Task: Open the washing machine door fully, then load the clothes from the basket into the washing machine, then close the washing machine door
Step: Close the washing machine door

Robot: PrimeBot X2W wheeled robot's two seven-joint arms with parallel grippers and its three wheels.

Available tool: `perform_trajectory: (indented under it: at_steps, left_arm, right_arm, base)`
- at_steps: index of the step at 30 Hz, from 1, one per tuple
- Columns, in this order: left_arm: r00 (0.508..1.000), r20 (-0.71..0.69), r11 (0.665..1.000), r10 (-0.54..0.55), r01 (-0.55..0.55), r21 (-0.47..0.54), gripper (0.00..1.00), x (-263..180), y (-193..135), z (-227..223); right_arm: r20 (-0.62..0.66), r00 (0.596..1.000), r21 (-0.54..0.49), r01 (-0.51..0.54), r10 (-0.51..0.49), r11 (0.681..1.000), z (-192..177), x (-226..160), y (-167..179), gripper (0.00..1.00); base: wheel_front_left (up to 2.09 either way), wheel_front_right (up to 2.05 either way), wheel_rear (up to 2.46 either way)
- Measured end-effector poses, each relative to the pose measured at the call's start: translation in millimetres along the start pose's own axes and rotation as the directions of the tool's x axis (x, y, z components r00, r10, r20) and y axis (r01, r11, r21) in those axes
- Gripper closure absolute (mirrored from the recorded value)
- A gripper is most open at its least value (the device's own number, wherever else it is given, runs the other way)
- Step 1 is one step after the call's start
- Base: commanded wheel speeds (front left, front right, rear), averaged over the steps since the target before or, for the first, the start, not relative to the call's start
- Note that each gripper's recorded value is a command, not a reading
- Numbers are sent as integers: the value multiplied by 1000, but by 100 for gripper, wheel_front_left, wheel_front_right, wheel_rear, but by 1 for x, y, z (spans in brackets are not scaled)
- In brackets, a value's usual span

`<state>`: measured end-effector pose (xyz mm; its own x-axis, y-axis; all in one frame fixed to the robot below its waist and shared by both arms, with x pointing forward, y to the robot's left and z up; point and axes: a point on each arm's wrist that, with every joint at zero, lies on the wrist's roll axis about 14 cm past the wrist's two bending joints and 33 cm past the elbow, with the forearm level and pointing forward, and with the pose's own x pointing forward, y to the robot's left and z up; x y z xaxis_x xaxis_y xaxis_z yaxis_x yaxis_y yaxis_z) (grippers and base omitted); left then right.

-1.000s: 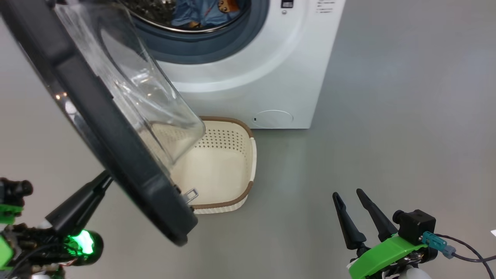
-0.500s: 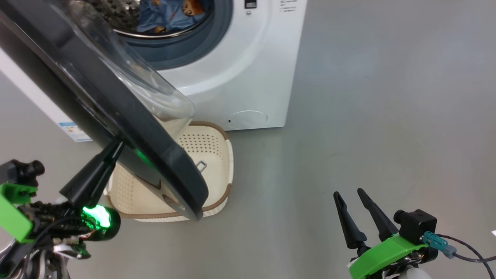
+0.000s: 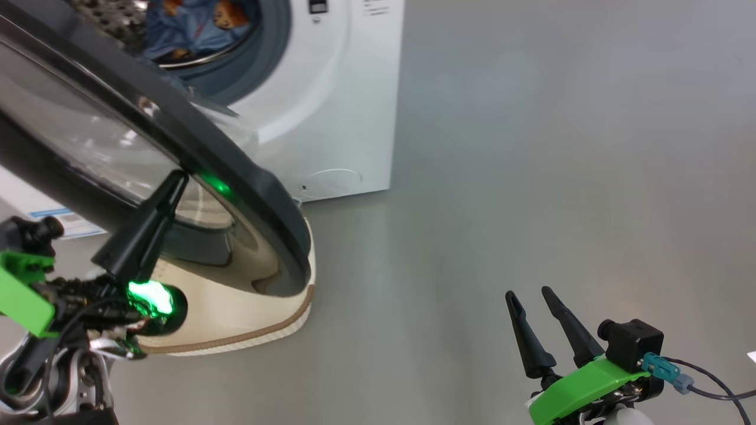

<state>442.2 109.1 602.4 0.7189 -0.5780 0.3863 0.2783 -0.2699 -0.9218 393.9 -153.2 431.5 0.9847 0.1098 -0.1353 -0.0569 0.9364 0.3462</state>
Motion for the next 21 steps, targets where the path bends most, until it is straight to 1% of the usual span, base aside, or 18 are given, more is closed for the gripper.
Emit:
perform_trajectory:
  at_steps: [6,11,17,21]
  left_arm:
    - [1000,-20,1000,10,-10,-8,100,16,11,-3]
    - [1000,-17,1000,19,-19,-19,100,21,18,-3]
    - [999,38,1000,28,-28,-5,100,13,14,6]
    - [993,99,998,56,-57,7,100,-2,16,11]
  right_arm:
    - [6,999,3,47,-47,999,2,-6,-14,0]
    - [7,998,4,66,-66,998,2,-8,-20,0]
    - [21,998,8,56,-57,998,6,-6,-17,0]
    - [35,999,9,39,-39,999,11,-4,-11,0]
  base:
    - [0,0,0]
    - [0,0,0]
    - [0,0,0]
    - [0,0,0]
